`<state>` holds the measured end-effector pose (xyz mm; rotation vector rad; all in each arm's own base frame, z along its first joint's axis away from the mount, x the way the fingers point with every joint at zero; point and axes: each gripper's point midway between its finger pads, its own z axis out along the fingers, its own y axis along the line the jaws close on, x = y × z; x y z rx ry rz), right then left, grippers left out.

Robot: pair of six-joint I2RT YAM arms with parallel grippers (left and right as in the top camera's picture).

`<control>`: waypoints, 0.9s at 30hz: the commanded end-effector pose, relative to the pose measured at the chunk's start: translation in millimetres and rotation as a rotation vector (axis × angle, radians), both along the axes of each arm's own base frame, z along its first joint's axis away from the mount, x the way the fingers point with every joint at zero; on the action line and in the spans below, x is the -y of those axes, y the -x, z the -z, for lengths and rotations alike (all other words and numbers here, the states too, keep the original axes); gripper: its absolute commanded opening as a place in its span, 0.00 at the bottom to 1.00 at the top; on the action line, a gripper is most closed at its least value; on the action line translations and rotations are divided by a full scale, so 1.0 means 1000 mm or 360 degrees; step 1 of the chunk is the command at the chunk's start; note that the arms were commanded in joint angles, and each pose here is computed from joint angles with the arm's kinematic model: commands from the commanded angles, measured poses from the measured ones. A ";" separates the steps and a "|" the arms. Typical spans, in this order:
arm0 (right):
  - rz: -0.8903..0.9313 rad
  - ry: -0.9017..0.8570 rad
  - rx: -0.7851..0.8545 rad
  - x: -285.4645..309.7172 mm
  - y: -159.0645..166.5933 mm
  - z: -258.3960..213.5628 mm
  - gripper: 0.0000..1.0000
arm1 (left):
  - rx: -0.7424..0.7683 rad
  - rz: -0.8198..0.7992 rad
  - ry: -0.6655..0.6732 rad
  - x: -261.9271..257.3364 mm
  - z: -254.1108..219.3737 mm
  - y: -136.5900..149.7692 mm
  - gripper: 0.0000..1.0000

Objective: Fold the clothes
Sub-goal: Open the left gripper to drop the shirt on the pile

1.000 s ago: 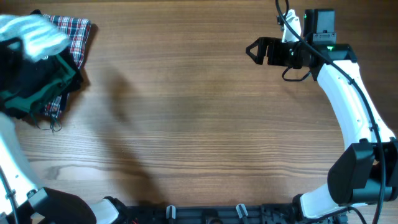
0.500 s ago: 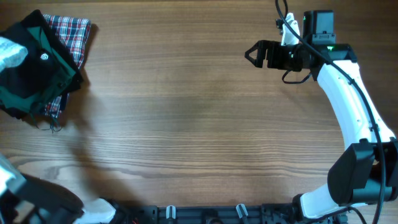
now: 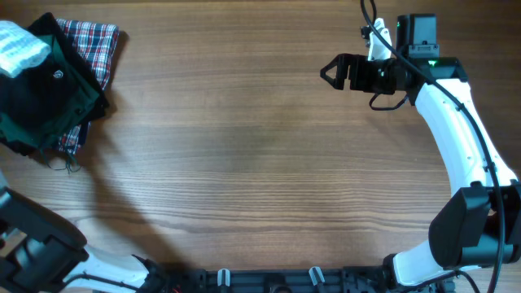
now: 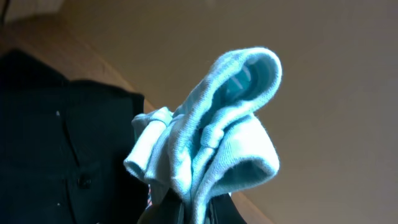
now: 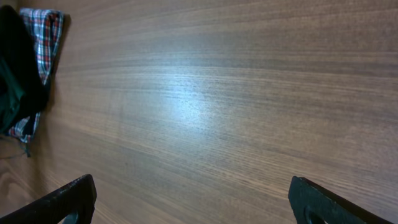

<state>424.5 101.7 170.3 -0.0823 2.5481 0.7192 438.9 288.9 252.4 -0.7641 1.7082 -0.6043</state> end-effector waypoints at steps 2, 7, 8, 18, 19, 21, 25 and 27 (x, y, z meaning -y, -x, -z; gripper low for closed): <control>-0.0029 -0.0020 0.0028 0.000 0.003 -0.008 1.00 | -0.0021 0.0019 0.0015 -0.005 0.015 -0.005 0.04; -0.0029 -0.0020 0.0025 0.000 0.003 -0.008 1.00 | -0.0081 -0.0009 0.0071 -0.011 0.033 -0.004 0.04; -0.0029 -0.0021 0.0023 0.000 0.003 -0.008 1.00 | -0.0097 -0.0012 0.0087 -0.012 0.037 -0.003 0.04; -0.0030 -0.0019 0.0027 0.000 0.003 -0.008 1.00 | -0.0347 -0.0279 0.0248 -0.046 0.077 0.033 0.16; -0.0029 -0.0019 0.0029 0.000 0.003 -0.008 1.00 | -0.0346 -0.0291 0.0249 -0.049 0.077 0.036 0.30; -0.0030 -0.0019 0.0030 0.000 0.002 -0.009 0.99 | -0.0343 -0.0318 0.0252 -0.056 0.077 0.042 0.53; -0.0029 -0.0020 0.0030 0.000 0.002 -0.009 1.00 | -0.0334 -0.0339 0.0266 -0.062 0.076 0.048 0.89; -0.0029 -0.0020 0.0031 0.000 0.002 -0.009 1.00 | -0.0333 -0.0340 0.0271 -0.062 0.076 0.048 0.99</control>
